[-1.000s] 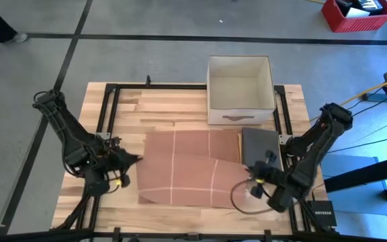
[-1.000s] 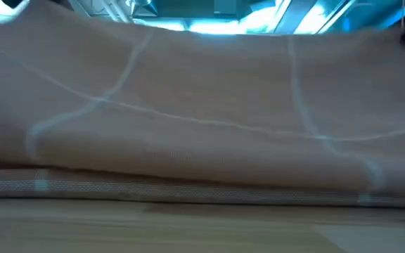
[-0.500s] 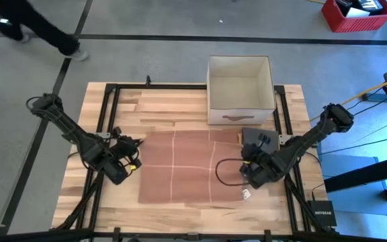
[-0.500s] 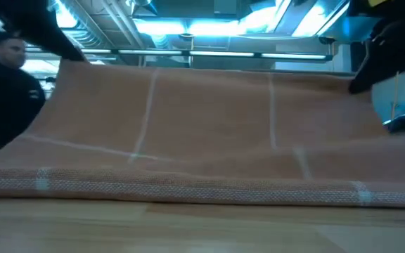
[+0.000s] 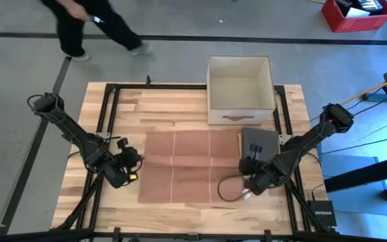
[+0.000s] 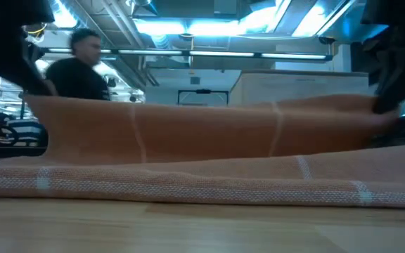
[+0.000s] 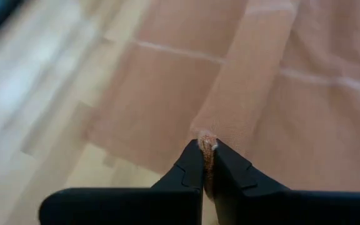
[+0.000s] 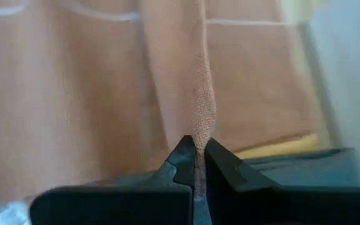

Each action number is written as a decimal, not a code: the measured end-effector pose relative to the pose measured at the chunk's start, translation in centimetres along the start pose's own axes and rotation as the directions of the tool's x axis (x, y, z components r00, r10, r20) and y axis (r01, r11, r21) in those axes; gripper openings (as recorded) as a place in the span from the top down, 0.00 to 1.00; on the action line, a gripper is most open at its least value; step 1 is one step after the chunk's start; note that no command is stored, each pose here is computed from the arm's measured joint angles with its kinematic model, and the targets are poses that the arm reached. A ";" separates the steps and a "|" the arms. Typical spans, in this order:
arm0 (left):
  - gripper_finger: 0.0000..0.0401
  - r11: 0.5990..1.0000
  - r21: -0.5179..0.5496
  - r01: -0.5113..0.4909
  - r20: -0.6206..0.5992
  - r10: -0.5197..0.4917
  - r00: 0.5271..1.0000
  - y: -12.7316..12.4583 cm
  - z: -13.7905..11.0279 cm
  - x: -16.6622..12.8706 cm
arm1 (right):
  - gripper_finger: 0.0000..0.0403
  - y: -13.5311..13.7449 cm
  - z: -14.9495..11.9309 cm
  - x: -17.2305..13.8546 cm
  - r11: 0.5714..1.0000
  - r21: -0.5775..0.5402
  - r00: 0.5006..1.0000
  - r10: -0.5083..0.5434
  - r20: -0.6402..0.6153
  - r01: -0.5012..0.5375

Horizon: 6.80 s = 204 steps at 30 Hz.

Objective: Fold towel
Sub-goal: Fold the brown towel

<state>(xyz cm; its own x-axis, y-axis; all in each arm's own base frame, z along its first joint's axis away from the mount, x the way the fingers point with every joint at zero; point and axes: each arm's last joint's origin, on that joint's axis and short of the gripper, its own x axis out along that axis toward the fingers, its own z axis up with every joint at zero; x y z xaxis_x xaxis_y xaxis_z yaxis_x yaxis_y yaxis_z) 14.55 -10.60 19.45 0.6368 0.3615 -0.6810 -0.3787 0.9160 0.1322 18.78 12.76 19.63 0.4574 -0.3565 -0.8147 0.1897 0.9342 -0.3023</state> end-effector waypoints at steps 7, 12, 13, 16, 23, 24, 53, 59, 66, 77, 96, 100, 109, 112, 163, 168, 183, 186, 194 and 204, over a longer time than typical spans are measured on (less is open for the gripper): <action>0.99 0.999 0.039 0.029 -0.068 -0.026 0.997 0.2 -1.6 0.6 | 0.96 0.7 -1.0 0.2 0.999 0.005 0.999 0.044 -0.001 -0.044; 0.99 0.999 0.000 -0.041 0.007 0.041 0.999 0.6 -0.8 0.8 | 0.96 -0.1 -0.4 0.6 0.999 0.035 1.000 -0.023 0.010 0.022; 0.98 0.998 -0.014 -0.062 0.038 0.063 0.997 0.6 -0.4 0.8 | 0.96 -0.5 -0.2 0.7 0.998 0.043 0.999 -0.049 0.009 0.049; 0.98 0.990 -0.022 -0.138 0.116 0.140 0.983 1.0 0.5 0.8 | 0.96 -1.9 0.5 1.2 0.987 0.054 0.988 -0.155 0.007 0.154; 0.99 0.953 -0.046 -0.299 0.113 0.303 0.946 2.9 0.7 2.7 | 0.96 -5.3 1.0 3.2 0.953 0.049 0.949 -0.292 -0.118 0.299; 0.99 0.947 -0.049 -0.318 0.103 0.321 0.941 3.3 0.5 3.0 | 0.96 -5.7 0.9 3.5 0.950 0.045 0.944 -0.302 -0.130 0.310; 0.85 0.903 -0.079 -0.422 0.043 0.426 0.904 5.7 -0.7 6.2 | 0.79 -9.4 0.4 8.5 0.938 0.107 0.936 -0.311 -0.168 0.330; 0.62 0.932 -0.093 -0.351 -0.063 0.346 0.936 5.9 -0.3 6.3 | 0.59 -9.9 0.5 8.1 0.938 0.088 0.925 -0.311 -0.220 0.336; 0.53 0.984 -0.168 -0.062 -0.077 0.049 0.996 3.8 2.7 5.2 | 0.46 -9.5 4.2 5.7 0.979 0.178 0.976 -0.060 -0.210 0.098; 0.52 0.968 -0.119 0.222 -0.220 -0.244 0.945 -1.9 0.1 6.3 | 0.47 -1.0 6.1 6.7 0.902 0.087 0.888 0.393 0.237 -0.422; 0.52 0.932 -0.283 0.228 -0.440 -0.337 0.832 -4.9 -3.8 3.1 | 0.47 6.0 6.2 11.1 0.861 0.040 0.854 0.497 0.152 -0.508; 0.52 0.918 -0.265 0.296 -0.337 -0.376 0.863 -4.7 -0.7 0.9 | 0.47 5.3 9.3 8.2 0.866 0.020 0.857 0.491 0.155 -0.500; 0.52 0.964 -0.072 0.258 -0.227 -0.267 0.937 -2.8 1.2 0.6 | 0.47 1.6 10.1 3.4 0.956 -0.064 0.955 0.281 -0.095 -0.288; 0.52 0.974 -0.039 0.221 -0.260 -0.223 0.939 -2.0 0.6 2.0 | 0.47 1.1 8.7 4.9 0.954 -0.050 0.942 0.282 -0.179 -0.295; 0.52 0.951 0.061 0.303 -0.563 -0.218 0.797 -2.5 -3.6 4.4 | 0.47 0.3 4.9 10.3 0.929 0.006 0.916 0.367 -0.160 -0.371; 0.53 0.952 0.071 0.297 -0.572 -0.206 0.794 -2.5 -3.7 4.5 | 0.47 0.2 5.0 10.4 0.938 -0.027 0.929 0.339 -0.145 -0.346; 0.87 0.956 0.066 0.286 -0.612 -0.188 0.768 -2.5 -4.3 4.0 | 0.74 0.7 4.1 11.3 0.930 -0.067 0.910 0.336 -0.242 -0.361; 0.97 0.952 0.083 0.294 -0.616 -0.183 0.767 -2.5 -4.4 4.0 | 0.86 0.6 4.0 11.3 0.931 -0.087 0.911 0.325 -0.253 -0.355; 0.99 0.959 0.113 0.260 -0.576 -0.150 0.803 -2.4 -3.9 3.8 | 0.97 0.4 4.8 10.7 0.943 -0.099 0.927 0.287 -0.242 -0.318; 1.00 0.967 0.105 0.230 -0.529 -0.142 0.837 -2.3 0.8 0.1 | 0.99 -1.5 8.2 5.0 0.959 -0.108 0.958 0.245 -0.151 -0.263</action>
<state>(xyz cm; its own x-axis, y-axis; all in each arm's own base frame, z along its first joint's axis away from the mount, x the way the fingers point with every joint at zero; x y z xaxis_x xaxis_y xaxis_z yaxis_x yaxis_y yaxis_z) 16.03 -12.57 19.66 0.2314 0.0806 -0.9695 -0.1495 0.9877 0.0464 27.94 9.40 20.06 0.3529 -0.1097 -0.9292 -0.0323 0.9911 -0.1293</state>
